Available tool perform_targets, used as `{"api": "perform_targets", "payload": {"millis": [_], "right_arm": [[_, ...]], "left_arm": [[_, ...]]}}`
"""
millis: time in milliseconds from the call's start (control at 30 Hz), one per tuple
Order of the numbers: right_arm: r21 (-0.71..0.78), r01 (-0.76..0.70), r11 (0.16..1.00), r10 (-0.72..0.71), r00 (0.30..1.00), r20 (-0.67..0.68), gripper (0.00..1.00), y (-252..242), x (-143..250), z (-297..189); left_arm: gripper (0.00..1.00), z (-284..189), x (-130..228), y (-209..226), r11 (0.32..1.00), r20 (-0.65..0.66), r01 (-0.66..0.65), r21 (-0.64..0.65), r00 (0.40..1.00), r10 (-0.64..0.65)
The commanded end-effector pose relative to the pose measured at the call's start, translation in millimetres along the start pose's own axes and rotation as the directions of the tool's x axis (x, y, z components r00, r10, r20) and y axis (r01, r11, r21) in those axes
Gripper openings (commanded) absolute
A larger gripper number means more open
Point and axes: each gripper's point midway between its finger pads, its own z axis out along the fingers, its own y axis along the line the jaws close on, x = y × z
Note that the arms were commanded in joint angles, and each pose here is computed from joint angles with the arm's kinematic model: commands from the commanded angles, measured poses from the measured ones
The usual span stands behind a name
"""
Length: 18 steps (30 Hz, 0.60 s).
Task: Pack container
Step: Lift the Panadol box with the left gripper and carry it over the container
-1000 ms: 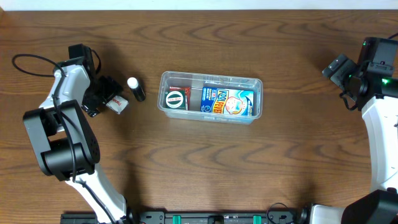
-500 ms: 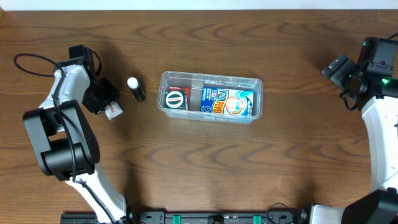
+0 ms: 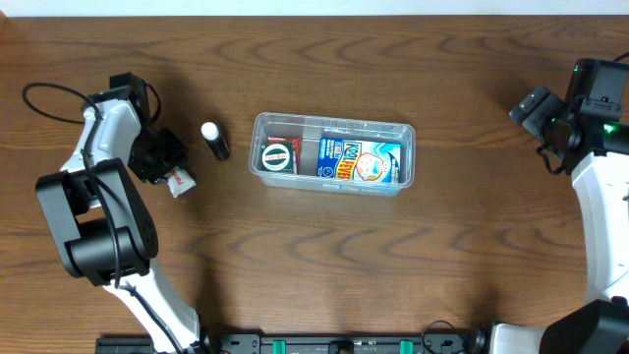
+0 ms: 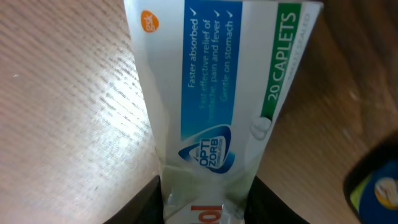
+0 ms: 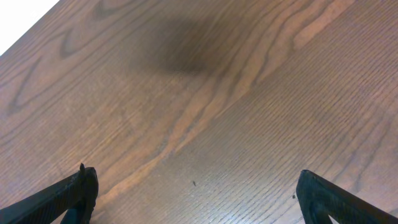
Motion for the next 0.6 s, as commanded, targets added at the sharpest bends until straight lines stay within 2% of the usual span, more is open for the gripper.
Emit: {"api": "perform_targets", "payload": {"millis": [0,133,300,367,467,567], "right_arm": [[-0.008,-0.015,1.0,0.015,1.0,0.026,0.99,0,-7,-8],[-0.009,-0.015,1.0,0.015,1.0,0.026,0.99,0,-7,-8],[-0.009,-0.014,1.0,0.015,1.0,0.026,0.99,0,-7,-8],[-0.009,-0.014,1.0,0.015,1.0,0.026,0.99,0,-7,-8],[-0.009,-0.014,1.0,0.015,1.0,0.026,0.99,0,-7,-8],[-0.009,-0.015,1.0,0.015,1.0,0.026,0.99,0,-7,-8]], "left_arm": [[0.39,-39,-11,-7,0.997,0.074,-0.069,0.033,0.995,0.066],[0.39,-80,-6,-20,0.98,0.111,-0.161,0.117,0.983,0.148],[0.39,-140,16,-60,0.88,0.214,-0.344,0.327,0.934,0.286],[0.39,-162,29,-76,0.817,0.277,-0.439,0.373,0.893,0.354],[0.39,-187,51,-94,0.736,0.369,-0.571,0.365,0.814,0.448],[0.39,-202,80,-117,0.622,0.444,-0.715,0.32,0.693,0.568]]}}
